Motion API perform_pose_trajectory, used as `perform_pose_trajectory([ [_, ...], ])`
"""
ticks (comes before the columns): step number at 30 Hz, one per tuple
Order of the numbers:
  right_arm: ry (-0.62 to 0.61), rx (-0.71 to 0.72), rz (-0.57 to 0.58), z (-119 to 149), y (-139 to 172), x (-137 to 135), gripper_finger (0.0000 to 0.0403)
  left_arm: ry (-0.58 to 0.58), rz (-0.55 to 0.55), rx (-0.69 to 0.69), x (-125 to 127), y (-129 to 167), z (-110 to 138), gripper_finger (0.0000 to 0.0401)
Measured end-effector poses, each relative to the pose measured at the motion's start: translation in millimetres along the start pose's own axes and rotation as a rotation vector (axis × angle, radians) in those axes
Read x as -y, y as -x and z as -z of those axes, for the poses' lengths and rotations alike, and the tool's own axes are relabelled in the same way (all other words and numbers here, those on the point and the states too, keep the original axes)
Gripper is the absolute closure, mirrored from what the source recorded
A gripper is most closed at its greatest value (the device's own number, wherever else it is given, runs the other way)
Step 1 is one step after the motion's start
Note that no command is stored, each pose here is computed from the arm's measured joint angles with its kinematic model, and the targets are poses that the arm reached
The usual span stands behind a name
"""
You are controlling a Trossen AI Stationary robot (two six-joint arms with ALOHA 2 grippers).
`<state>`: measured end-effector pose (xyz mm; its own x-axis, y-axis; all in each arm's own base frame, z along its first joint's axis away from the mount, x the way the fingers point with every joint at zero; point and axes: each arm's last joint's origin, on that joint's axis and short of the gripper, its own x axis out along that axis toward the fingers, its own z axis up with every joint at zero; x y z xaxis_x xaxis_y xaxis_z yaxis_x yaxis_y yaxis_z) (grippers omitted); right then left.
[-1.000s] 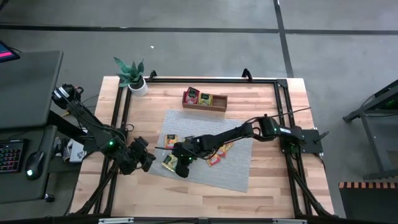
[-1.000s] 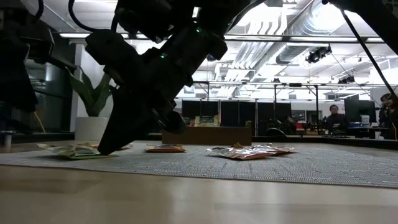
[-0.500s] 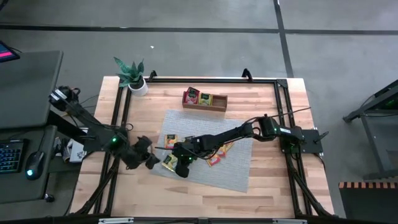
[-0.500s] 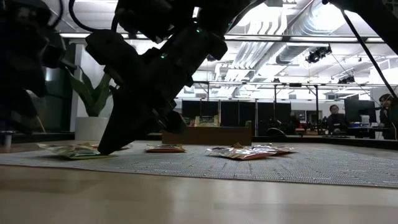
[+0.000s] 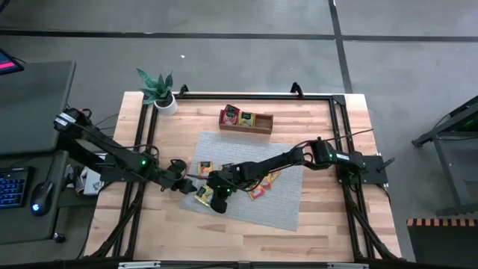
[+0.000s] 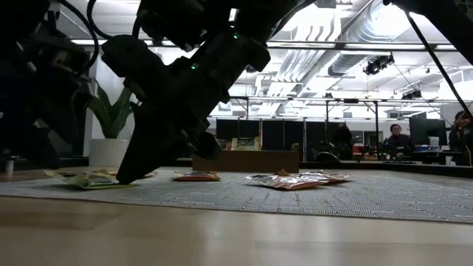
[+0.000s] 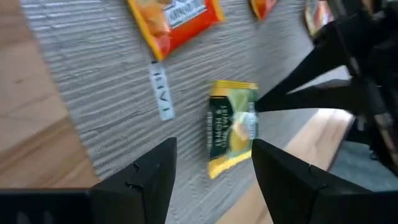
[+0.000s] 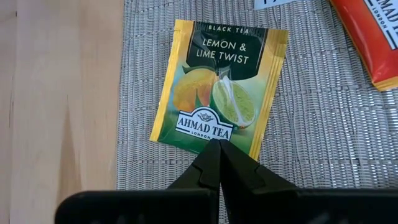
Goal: Pick & Place Tea
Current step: Put the yellow tea bag into the middle section of the wooden organizer
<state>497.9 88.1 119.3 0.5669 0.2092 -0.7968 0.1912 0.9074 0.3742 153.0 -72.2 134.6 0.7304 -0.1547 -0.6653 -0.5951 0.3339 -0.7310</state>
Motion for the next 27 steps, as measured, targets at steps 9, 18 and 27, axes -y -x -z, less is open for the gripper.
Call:
perform_pose_trajectory([
  [9,-0.002,0.004,-0.001,-1,0,2,0.0403,0.039,-0.003,-0.037,0,-4,-5,0.0194],
  [18,0.000,0.012,-0.007,-2,0,2,0.0403,0.060,-0.021,-0.074,-2,-8,-8,0.0194],
  [27,0.001,0.021,-0.007,-3,0,1,0.0403,0.063,-0.019,-0.114,-2,-19,-6,0.0194],
])
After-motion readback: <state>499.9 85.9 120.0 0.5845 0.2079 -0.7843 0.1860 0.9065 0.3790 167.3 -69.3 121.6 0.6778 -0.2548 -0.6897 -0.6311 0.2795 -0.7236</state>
